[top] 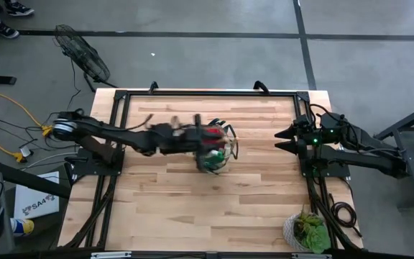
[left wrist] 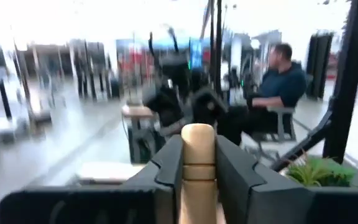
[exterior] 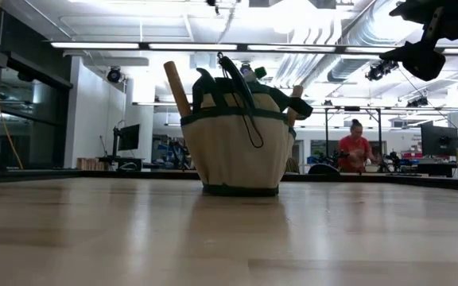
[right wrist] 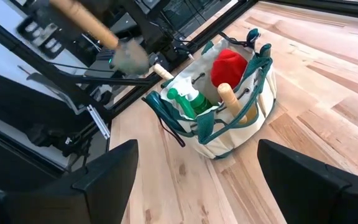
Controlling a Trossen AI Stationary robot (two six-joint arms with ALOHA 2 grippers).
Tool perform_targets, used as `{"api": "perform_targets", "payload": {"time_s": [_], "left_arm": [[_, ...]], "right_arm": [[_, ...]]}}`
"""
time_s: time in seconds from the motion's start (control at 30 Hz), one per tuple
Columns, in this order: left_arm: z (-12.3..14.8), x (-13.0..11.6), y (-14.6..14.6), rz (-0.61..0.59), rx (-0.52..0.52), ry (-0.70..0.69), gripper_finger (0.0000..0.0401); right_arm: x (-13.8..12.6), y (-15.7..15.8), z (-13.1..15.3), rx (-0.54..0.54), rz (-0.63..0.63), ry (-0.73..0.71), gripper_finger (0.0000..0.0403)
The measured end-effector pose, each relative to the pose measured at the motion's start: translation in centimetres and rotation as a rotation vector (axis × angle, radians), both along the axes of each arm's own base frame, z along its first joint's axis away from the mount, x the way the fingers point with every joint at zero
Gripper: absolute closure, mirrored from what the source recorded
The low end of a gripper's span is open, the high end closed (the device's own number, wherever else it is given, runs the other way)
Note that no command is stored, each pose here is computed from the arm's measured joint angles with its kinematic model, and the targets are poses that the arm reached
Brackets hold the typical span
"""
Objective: Pick & Place Garden tools in Gardening bag
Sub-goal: Put the trowel into the gardening bag
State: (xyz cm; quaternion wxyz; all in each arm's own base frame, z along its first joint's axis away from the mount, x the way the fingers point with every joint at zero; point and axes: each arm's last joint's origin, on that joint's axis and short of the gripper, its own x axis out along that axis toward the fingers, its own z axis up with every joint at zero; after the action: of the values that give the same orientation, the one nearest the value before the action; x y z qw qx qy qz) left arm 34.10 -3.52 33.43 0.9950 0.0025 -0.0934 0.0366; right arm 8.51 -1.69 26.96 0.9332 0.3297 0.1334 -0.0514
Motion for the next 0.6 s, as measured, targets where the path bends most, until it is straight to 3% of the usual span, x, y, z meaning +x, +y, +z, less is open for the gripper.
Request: {"api": "perform_targets", "payload": {"time_s": [0.27, 0.6], "left_arm": [[-2.8, -7.0, 1.3, 0.044, 0.217, -0.221, 0.0340], [-7.0, -13.0, 4.7, 0.024, 0.087, -0.382, 0.0340]], "right_arm": [[0.0, 0.0, 0.0, -0.001, -0.001, 0.000, 0.0082], [0.0, 0.0, 0.0, 0.000, -0.001, 0.000, 0.0082]]}}
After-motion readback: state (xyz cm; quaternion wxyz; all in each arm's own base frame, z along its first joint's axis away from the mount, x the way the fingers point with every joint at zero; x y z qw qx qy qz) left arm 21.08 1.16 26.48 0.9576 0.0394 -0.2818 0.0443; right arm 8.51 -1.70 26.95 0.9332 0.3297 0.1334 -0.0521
